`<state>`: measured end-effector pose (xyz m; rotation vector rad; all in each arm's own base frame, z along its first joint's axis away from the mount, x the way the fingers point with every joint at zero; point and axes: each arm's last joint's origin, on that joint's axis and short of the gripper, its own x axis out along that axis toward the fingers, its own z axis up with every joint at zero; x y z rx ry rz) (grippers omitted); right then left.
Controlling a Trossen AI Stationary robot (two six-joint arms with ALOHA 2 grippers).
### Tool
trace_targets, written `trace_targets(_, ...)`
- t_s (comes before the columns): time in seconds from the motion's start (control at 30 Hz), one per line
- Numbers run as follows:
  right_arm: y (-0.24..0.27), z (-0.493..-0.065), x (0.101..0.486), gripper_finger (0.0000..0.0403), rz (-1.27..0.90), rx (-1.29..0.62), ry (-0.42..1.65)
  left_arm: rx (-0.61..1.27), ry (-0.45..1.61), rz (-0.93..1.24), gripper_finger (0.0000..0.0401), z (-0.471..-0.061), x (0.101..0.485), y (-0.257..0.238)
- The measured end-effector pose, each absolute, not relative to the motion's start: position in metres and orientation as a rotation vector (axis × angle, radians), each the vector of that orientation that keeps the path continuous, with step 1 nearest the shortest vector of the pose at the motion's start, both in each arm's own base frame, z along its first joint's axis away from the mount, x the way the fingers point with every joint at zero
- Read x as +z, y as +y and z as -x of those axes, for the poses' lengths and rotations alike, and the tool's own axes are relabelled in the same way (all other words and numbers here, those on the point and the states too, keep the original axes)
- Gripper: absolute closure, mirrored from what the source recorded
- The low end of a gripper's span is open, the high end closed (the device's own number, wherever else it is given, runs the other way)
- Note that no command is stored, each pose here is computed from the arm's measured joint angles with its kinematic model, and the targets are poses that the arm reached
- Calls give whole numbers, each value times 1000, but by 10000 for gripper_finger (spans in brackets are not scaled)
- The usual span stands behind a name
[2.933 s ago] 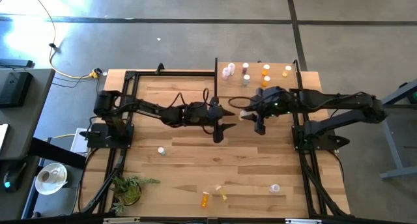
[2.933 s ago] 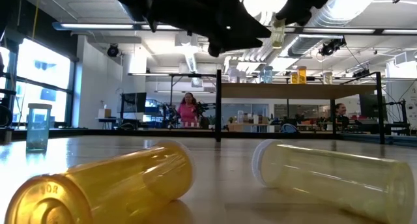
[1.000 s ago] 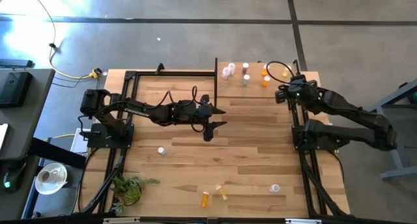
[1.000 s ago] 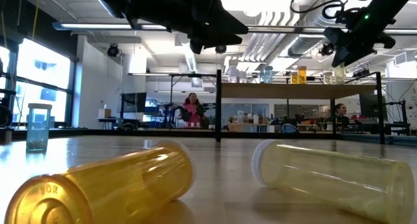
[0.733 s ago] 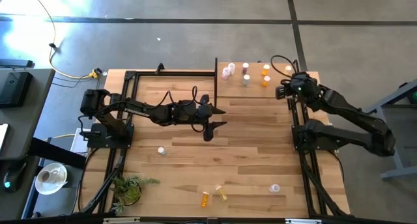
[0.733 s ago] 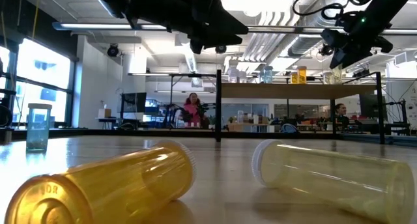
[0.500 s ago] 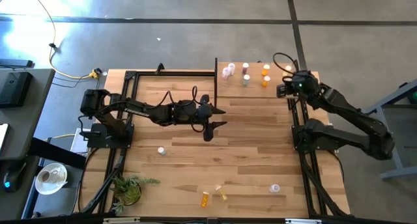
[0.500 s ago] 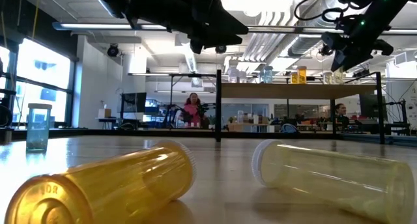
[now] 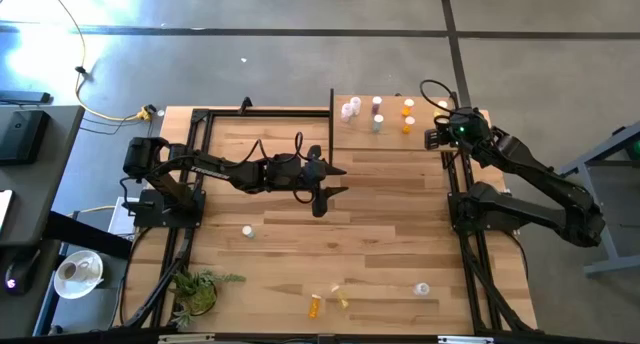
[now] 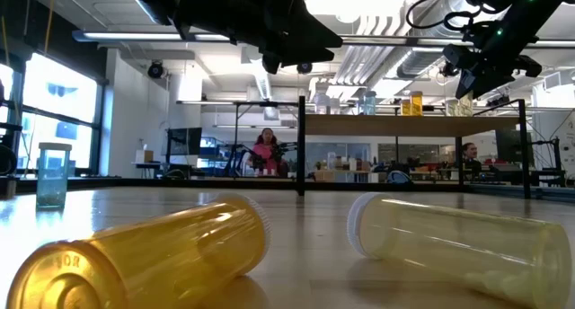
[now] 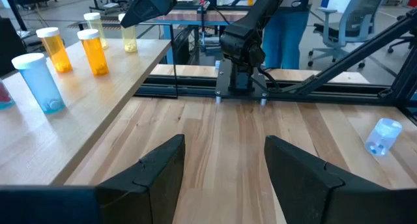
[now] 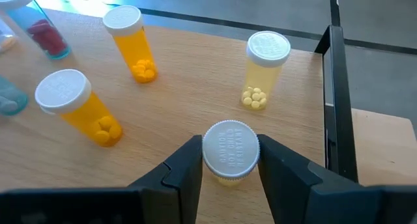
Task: Pick and place medicine bottles onto shelf by color
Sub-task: Put the top yellow pill bottle on the shelf aligned with the other yellow pill bottle, then adjust the top transparent pill bottle on the shelf
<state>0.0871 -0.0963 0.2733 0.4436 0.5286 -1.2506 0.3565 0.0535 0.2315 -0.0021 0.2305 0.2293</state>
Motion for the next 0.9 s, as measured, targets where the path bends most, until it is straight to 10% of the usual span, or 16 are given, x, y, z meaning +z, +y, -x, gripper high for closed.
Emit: trace_targets(0.9, -96, -86, 293, 249, -380, -1253, 488, 230, 238, 2, 199, -356, 231, 53)
